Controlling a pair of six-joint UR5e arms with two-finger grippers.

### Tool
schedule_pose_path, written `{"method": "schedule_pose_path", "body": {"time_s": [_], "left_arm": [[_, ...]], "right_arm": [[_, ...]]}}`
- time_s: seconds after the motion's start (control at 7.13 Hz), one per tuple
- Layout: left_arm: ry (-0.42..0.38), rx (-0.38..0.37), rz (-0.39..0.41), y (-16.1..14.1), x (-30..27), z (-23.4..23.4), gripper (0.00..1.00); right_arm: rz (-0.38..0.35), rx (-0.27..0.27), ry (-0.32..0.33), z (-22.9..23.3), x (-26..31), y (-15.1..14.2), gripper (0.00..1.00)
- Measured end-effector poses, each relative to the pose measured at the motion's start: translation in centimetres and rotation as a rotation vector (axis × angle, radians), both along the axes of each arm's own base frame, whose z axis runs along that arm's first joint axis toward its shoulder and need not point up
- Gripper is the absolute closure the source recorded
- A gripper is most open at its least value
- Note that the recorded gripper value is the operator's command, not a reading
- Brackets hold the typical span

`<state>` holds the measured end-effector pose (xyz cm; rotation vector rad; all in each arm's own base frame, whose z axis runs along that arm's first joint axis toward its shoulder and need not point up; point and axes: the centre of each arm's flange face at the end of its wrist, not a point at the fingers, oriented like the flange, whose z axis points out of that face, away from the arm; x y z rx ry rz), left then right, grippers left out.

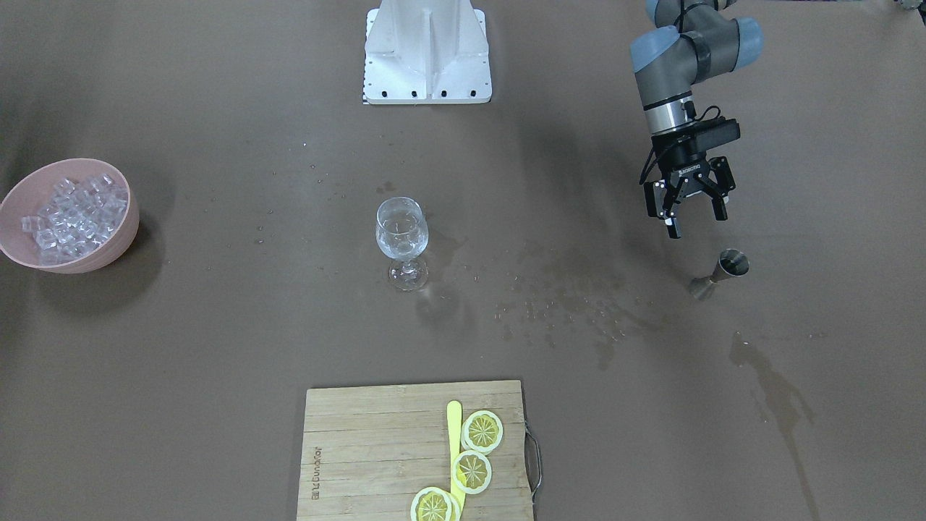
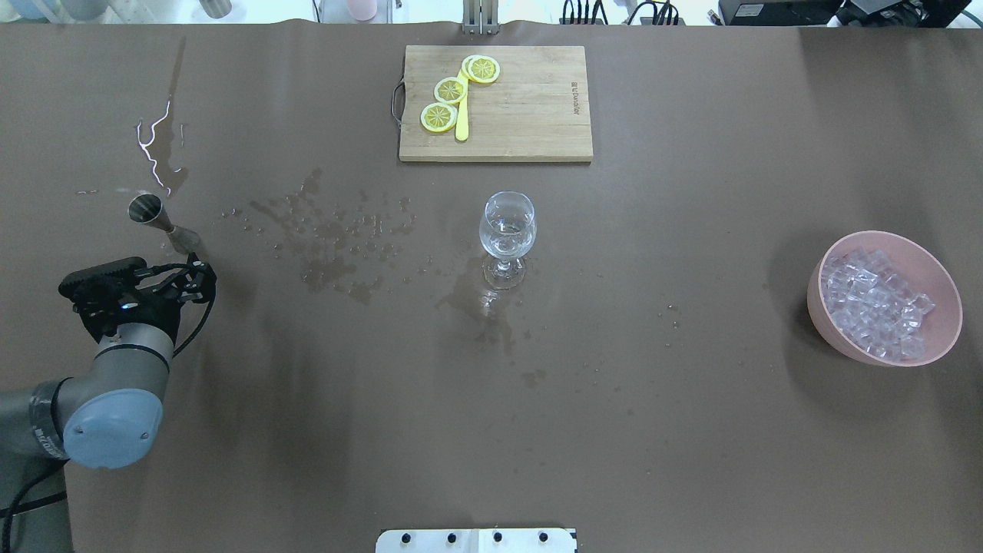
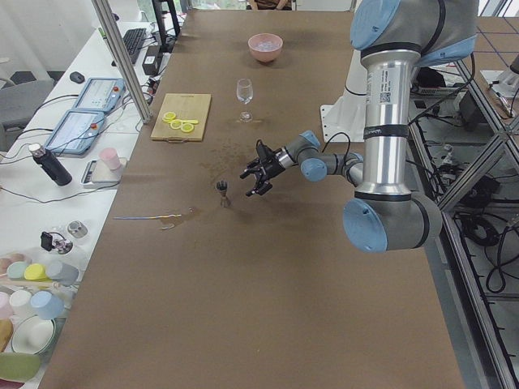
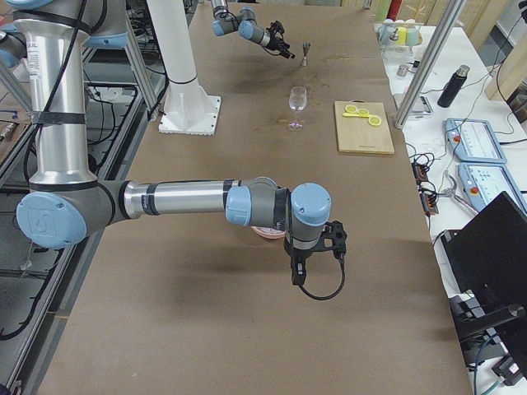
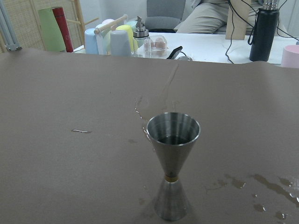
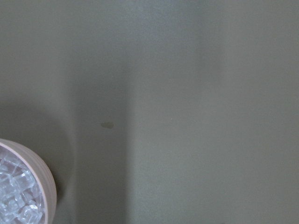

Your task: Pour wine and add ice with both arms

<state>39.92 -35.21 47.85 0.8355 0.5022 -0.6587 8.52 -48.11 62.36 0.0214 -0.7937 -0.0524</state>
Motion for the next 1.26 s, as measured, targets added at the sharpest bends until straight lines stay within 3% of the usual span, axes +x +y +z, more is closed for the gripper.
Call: {"method": "schedule_pose_path", "body": {"time_s": [1.12,1.26], "left_arm": [[-0.067,-0.011,-0.121,-7.1,2.2,3.0,0.02],[-0.073,-0.013,-0.127,-7.5,2.2,3.4,0.05]], "right_arm": [[0.0,-0.002,-0.004,0.0,-0.1,0.0,0.0],[-0.001,-0.002,-0.004,0.0,-0.2,0.0,0.0]]}}
